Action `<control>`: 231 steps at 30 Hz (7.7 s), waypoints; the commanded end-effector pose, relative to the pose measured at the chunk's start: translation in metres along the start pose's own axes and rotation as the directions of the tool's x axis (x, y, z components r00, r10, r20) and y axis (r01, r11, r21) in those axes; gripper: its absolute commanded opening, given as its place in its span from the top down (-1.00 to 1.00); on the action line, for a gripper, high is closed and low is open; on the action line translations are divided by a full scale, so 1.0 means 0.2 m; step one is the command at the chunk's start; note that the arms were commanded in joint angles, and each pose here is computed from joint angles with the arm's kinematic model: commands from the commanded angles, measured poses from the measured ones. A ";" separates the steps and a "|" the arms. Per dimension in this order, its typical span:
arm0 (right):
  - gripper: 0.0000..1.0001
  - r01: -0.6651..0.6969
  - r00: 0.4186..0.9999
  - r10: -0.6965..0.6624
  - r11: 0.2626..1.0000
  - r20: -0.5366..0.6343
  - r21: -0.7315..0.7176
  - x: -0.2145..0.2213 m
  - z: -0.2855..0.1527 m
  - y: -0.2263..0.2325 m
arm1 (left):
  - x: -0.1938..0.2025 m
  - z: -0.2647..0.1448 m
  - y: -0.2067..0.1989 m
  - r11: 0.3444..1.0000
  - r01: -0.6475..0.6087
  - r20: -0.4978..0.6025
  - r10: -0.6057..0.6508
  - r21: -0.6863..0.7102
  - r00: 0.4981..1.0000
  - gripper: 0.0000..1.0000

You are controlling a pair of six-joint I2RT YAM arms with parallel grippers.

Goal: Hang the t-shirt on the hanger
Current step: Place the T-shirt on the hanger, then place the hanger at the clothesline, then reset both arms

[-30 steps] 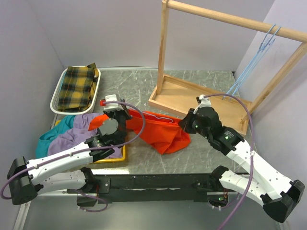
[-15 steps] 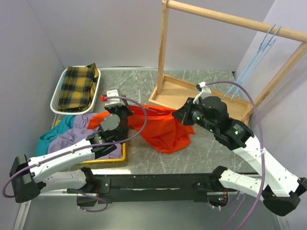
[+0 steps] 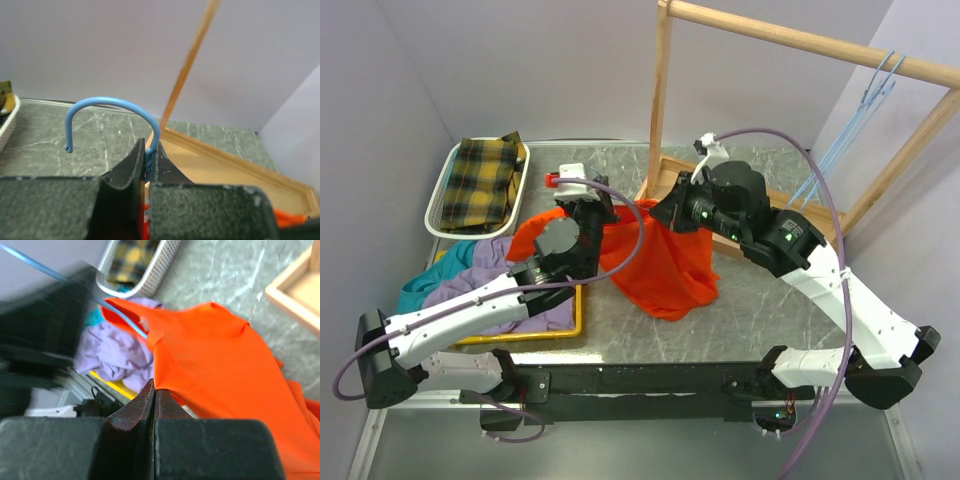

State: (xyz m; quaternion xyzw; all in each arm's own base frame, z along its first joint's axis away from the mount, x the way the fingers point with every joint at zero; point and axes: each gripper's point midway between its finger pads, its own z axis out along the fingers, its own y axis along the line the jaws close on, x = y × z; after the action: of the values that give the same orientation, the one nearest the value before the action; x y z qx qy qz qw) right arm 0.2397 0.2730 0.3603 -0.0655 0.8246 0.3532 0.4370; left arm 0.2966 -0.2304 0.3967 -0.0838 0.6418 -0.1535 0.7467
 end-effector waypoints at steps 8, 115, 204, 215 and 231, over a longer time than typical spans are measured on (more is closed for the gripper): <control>1.00 0.083 0.992 -0.086 0.996 0.092 0.037 -0.20 -0.11 0.02 | -0.23 -0.01 -0.08 0.998 -0.059 0.047 0.058 0.023 0.997 0.98; 1.00 -0.019 0.976 -0.087 0.881 0.201 0.472 -0.16 -0.63 -0.47 | -0.57 -0.20 -0.25 0.922 0.139 -0.009 -0.146 0.361 0.989 -0.93; -0.48 0.000 0.979 -0.045 0.974 0.196 0.225 -0.46 -0.27 -0.20 | -0.14 -0.35 -0.06 0.934 0.254 -0.272 -0.183 0.253 0.945 -0.93; -0.55 -0.056 0.993 0.043 0.991 0.110 0.118 0.09 -0.32 -0.24 | 0.17 -0.37 -0.07 0.955 0.190 -0.403 -0.085 0.227 0.911 -0.93; -0.67 -0.162 0.982 0.133 0.956 0.132 0.244 0.75 0.05 -0.68 | 0.50 -0.42 0.02 0.980 0.122 -0.516 -0.025 0.155 0.857 -0.93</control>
State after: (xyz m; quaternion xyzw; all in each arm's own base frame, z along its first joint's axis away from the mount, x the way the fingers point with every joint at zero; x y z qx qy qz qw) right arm 0.1805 0.2047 0.1682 0.0176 0.8720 0.2793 0.4016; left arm 0.2276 -0.2529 0.2808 0.0179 0.8034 -0.2418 0.5438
